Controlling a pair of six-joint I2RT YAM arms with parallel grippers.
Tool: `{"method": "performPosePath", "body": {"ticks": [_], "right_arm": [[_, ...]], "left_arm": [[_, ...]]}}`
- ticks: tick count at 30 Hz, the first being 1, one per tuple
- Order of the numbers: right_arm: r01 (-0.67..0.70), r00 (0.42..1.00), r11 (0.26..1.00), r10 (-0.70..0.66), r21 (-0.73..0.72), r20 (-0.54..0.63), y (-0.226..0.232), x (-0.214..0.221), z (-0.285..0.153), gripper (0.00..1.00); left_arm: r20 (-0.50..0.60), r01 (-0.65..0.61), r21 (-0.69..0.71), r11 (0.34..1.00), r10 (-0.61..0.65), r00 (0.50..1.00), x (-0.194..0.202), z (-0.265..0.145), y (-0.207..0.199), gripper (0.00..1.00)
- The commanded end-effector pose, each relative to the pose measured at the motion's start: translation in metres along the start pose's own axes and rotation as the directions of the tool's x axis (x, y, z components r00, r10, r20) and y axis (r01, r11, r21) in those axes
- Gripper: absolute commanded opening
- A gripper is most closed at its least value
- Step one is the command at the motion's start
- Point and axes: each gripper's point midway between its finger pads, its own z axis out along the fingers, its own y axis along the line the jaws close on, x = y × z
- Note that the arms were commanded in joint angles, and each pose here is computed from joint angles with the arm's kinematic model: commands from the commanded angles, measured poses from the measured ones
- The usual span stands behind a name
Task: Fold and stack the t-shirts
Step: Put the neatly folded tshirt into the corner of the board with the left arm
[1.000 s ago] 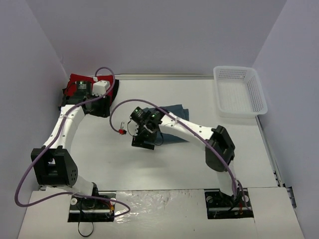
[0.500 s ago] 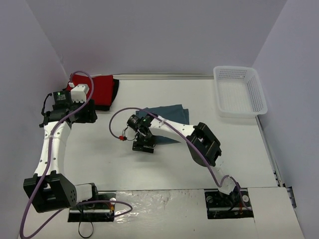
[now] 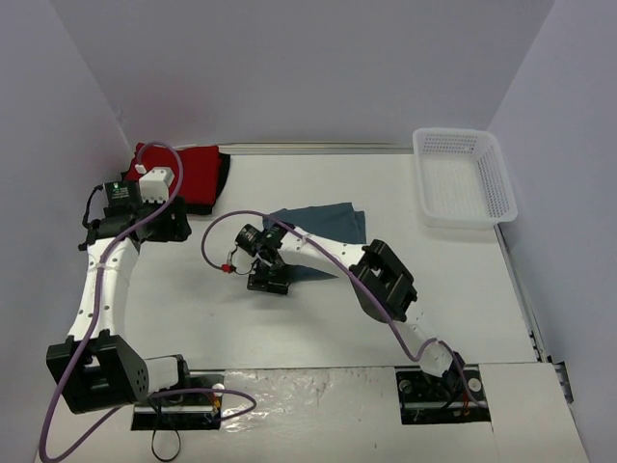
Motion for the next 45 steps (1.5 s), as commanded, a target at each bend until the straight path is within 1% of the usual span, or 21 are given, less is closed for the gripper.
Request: {"method": "performPosePath", "body": {"ticks": [1, 5, 6, 8, 9, 11, 12, 13, 16, 17, 19, 20, 22, 23, 24, 26, 29, 33, 36, 41, 45], "right_arm": [[0.002, 1.000, 0.999, -0.001, 0.036, -0.030, -0.005, -0.002, 0.003, 0.60], [-0.007, 0.997, 0.999, 0.010, 0.053, -0.070, -0.008, 0.007, 0.020, 0.52], [-0.007, 0.997, 0.998, 0.012, 0.058, -0.079, -0.008, 0.009, 0.023, 0.44], [-0.004, 0.993, 0.998, 0.011, 0.066, -0.113, -0.006, 0.018, 0.034, 0.30], [-0.001, 0.992, 0.998, 0.009, 0.067, -0.124, -0.005, 0.021, 0.036, 0.13], [0.007, 0.990, 0.997, 0.004, 0.076, -0.143, -0.005, 0.028, 0.034, 0.00], [0.009, 0.990, 0.997, 0.003, 0.082, -0.143, -0.006, 0.029, 0.031, 0.00], [0.006, 0.992, 0.995, 0.007, 0.096, -0.128, -0.009, 0.027, 0.021, 0.00], [0.001, 0.995, 0.988, 0.014, 0.153, -0.094, -0.022, 0.023, -0.005, 0.00], [-0.003, 0.996, 0.986, 0.017, 0.168, -0.085, -0.026, 0.022, -0.012, 0.00], [-0.025, 0.998, 0.979, 0.036, 0.201, -0.054, -0.036, 0.019, -0.028, 0.00], [-0.035, 0.998, 0.978, 0.045, 0.207, -0.043, -0.039, 0.018, -0.032, 0.00], [-0.044, 0.998, 0.973, 0.054, 0.225, -0.040, -0.044, 0.019, -0.040, 0.00], [-0.047, 0.997, 0.972, 0.058, 0.232, -0.041, -0.046, 0.021, -0.041, 0.00], [-0.050, 0.997, 0.969, 0.060, 0.240, -0.037, -0.048, 0.020, -0.044, 0.00], [-0.054, 0.997, 0.966, 0.066, 0.252, -0.040, -0.052, 0.022, -0.047, 0.00], [-0.058, 0.997, 0.962, 0.069, 0.267, -0.033, -0.056, 0.020, -0.054, 0.00], [-0.061, 0.997, 0.961, 0.070, 0.270, -0.023, -0.059, 0.015, -0.063, 0.00], [-0.064, 0.997, 0.961, 0.070, 0.271, -0.013, -0.060, 0.011, -0.068, 0.00], [-0.062, 0.998, 0.966, 0.067, 0.252, -0.014, -0.057, 0.010, -0.065, 0.00], [-0.061, 0.997, 0.965, 0.068, 0.254, -0.020, -0.058, 0.011, -0.064, 0.00]], "left_arm": [[0.071, 0.010, 0.014, 1.000, -0.011, 0.997, -0.014, -0.008, -0.003, 0.62], [0.076, 0.008, 0.047, 0.999, -0.012, 0.997, -0.007, -0.008, -0.009, 0.70], [0.080, 0.011, 0.080, 0.997, -0.018, 0.997, -0.006, -0.008, -0.015, 0.81], [0.085, 0.041, 0.127, 0.991, -0.052, 0.995, -0.002, -0.008, -0.019, 0.88], [0.089, 0.044, 0.148, 0.988, -0.057, 0.994, -0.001, -0.007, -0.022, 0.89], [0.081, 0.111, 0.200, 0.973, -0.129, 0.988, -0.002, -0.005, -0.029, 0.91], [0.075, 0.129, 0.215, 0.968, -0.148, 0.986, -0.002, -0.003, -0.031, 0.92], [0.070, 0.143, 0.249, 0.958, -0.166, 0.984, -0.004, -0.003, -0.036, 0.97], [0.014, 0.221, 0.327, 0.919, -0.239, 0.971, -0.004, 0.004, -0.047, 0.94], [-0.029, 0.264, 0.378, 0.887, -0.274, 0.961, -0.002, 0.009, -0.056, 0.94], [-0.051, 0.297, 0.425, 0.855, -0.305, 0.951, -0.004, 0.016, -0.061, 0.94], [-0.095, 0.342, 0.466, 0.816, -0.339, 0.936, -0.001, 0.021, -0.067, 0.94], [-0.115, 0.379, 0.509, 0.773, -0.376, 0.919, 0.000, 0.033, -0.071, 0.95], [-0.153, 0.430, 0.539, 0.724, -0.419, 0.895, -0.001, 0.033, -0.077, 0.94], [-0.129, 0.420, 0.565, 0.711, -0.426, 0.895, -0.008, 0.037, -0.077, 0.94], [-0.206, 0.512, 0.576, 0.636, -0.493, 0.845, -0.005, 0.046, -0.081, 0.94], [-0.269, 0.562, 0.601, 0.568, -0.518, 0.812, -0.006, 0.059, -0.086, 0.94], [-0.293, 0.572, 0.609, 0.549, -0.515, 0.806, -0.010, 0.076, -0.095, 0.94], [-0.330, 0.608, 0.579, 0.544, -0.526, 0.784, -0.012, 0.091, -0.103, 0.94], [-0.351, 0.698, 0.482, 0.529, -0.613, 0.707, -0.009, 0.124, -0.108, 0.94], [-0.387, 0.714, 0.435, 0.548, -0.603, 0.698, 0.000, 0.139, -0.124, 0.94]]}}
